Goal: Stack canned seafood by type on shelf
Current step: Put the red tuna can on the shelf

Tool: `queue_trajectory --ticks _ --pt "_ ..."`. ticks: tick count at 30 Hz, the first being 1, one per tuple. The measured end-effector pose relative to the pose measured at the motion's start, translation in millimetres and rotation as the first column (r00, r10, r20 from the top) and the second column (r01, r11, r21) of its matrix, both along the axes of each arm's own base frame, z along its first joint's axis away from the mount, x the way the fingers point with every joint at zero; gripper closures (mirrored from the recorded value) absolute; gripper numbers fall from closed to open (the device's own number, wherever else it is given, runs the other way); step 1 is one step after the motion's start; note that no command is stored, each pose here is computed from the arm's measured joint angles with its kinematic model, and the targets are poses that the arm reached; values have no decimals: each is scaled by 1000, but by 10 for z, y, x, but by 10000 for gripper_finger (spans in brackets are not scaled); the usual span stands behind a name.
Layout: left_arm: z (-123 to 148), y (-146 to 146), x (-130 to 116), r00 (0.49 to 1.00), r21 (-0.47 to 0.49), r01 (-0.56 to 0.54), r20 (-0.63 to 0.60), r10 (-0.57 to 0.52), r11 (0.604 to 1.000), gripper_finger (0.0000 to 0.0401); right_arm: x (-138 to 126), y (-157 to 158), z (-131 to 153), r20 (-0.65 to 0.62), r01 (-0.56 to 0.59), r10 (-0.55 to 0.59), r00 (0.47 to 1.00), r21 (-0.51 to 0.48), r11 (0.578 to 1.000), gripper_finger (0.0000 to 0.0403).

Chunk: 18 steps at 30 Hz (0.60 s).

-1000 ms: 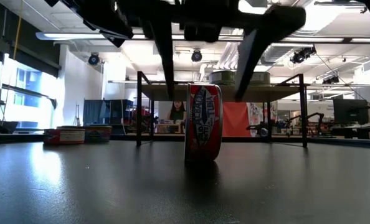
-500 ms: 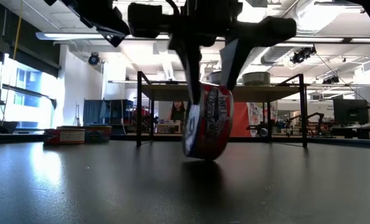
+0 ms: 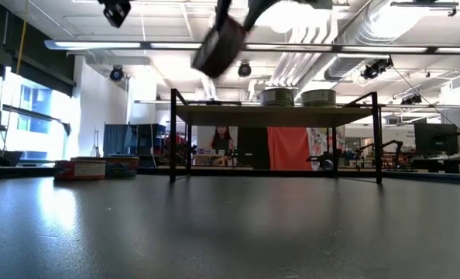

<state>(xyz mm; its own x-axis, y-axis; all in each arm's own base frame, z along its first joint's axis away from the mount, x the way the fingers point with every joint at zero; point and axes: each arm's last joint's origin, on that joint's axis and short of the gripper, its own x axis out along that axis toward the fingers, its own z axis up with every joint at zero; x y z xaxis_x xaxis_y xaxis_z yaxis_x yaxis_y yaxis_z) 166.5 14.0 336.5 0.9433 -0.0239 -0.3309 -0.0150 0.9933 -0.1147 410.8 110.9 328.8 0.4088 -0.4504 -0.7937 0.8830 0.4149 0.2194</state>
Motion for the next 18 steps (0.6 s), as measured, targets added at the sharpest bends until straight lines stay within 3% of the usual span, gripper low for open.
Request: queue_trajectory --ticks 4,7,13,15,18 --pt "48 -8 -5 999 -72 -18 45 21 997 401 -90 -358 392 131 63 -41 990 -165 984 295" --pt "32 -27 14 999 -116 -20 30 23 993 401 -61 -702 457 157 106 -77 985 -188 976 295" --pt "21 -69 12 999 -65 49 22 -48 997 401 158 -1297 149 196 99 -84 977 -68 993 295" --pt "11 -80 -6 996 -33 93 12 -92 995 401 134 -1404 39 212 125 -117 970 -26 992 295" --pt "1 -94 -29 988 8 153 1 -153 988 401 -84 -1487 175 315 180 -163 935 -25 983 295"
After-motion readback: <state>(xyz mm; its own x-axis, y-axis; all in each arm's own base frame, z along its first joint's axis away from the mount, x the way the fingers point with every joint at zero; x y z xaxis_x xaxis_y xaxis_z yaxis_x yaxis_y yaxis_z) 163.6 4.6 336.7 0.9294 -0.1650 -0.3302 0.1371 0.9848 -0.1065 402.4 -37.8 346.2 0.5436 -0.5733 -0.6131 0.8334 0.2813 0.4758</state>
